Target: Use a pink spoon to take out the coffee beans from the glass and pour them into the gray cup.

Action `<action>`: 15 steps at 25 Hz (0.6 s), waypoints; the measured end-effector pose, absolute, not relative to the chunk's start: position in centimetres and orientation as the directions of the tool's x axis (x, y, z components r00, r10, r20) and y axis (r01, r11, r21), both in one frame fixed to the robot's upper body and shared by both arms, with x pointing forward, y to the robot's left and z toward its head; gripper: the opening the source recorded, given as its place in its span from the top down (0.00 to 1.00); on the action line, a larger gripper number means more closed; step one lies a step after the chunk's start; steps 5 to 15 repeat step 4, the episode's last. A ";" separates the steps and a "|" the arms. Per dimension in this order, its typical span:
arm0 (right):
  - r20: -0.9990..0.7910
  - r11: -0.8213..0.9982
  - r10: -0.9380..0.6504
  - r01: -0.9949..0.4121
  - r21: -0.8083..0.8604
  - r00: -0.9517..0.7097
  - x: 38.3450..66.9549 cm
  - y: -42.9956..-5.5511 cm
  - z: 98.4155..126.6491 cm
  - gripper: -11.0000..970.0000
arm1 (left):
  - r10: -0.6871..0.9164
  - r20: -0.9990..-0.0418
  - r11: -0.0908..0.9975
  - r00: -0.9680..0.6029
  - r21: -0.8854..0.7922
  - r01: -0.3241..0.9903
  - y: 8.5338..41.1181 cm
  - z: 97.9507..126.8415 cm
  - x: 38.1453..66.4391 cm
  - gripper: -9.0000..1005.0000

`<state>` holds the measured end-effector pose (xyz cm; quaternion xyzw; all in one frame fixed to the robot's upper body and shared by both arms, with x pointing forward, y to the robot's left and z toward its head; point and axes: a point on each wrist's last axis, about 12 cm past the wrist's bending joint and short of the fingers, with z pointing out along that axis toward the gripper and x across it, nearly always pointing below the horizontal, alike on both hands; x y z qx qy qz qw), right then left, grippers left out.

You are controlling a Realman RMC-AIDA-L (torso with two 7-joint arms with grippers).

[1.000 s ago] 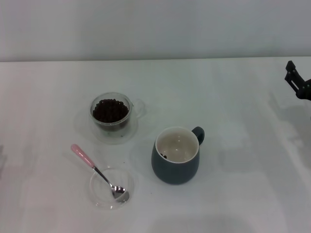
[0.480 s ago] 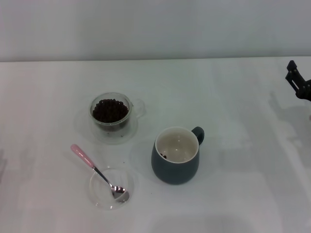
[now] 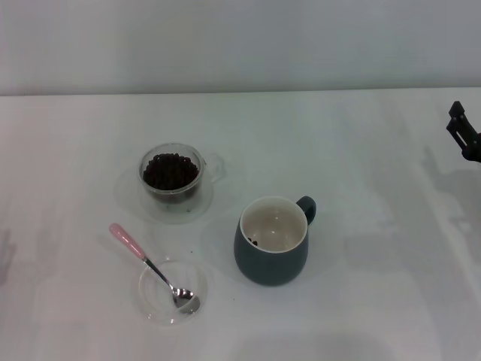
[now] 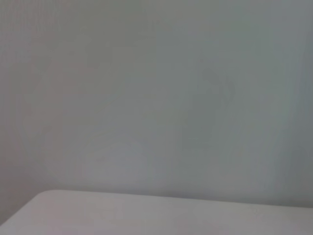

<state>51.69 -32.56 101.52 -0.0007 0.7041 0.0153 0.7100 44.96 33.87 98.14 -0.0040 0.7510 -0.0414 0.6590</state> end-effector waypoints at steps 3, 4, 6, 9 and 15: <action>-1.000 1.000 0.020 -0.023 0.019 0.007 51.6 -32.6 101.5 0.14 | -0.066 -0.989 0.996 -0.134 -0.073 0.048 33.8 98.1 44.9 0.26; -1.000 1.000 0.019 -0.023 0.019 0.006 51.6 -32.6 101.5 0.14 | -0.070 -0.988 0.996 -0.135 -0.077 0.048 33.7 98.0 44.8 0.26; -1.000 1.000 0.019 -0.023 0.019 0.006 51.6 -32.6 101.5 0.14 | -0.070 -0.988 0.996 -0.135 -0.077 0.048 33.7 98.0 44.8 0.26; -1.000 1.000 0.019 -0.023 0.019 0.006 51.6 -32.6 101.5 0.14 | -0.070 -0.988 0.996 -0.135 -0.077 0.048 33.7 98.0 44.8 0.26; -1.000 1.000 0.019 -0.023 0.019 0.006 51.6 -32.6 101.5 0.14 | -0.070 -0.988 0.996 -0.135 -0.077 0.048 33.7 98.0 44.8 0.26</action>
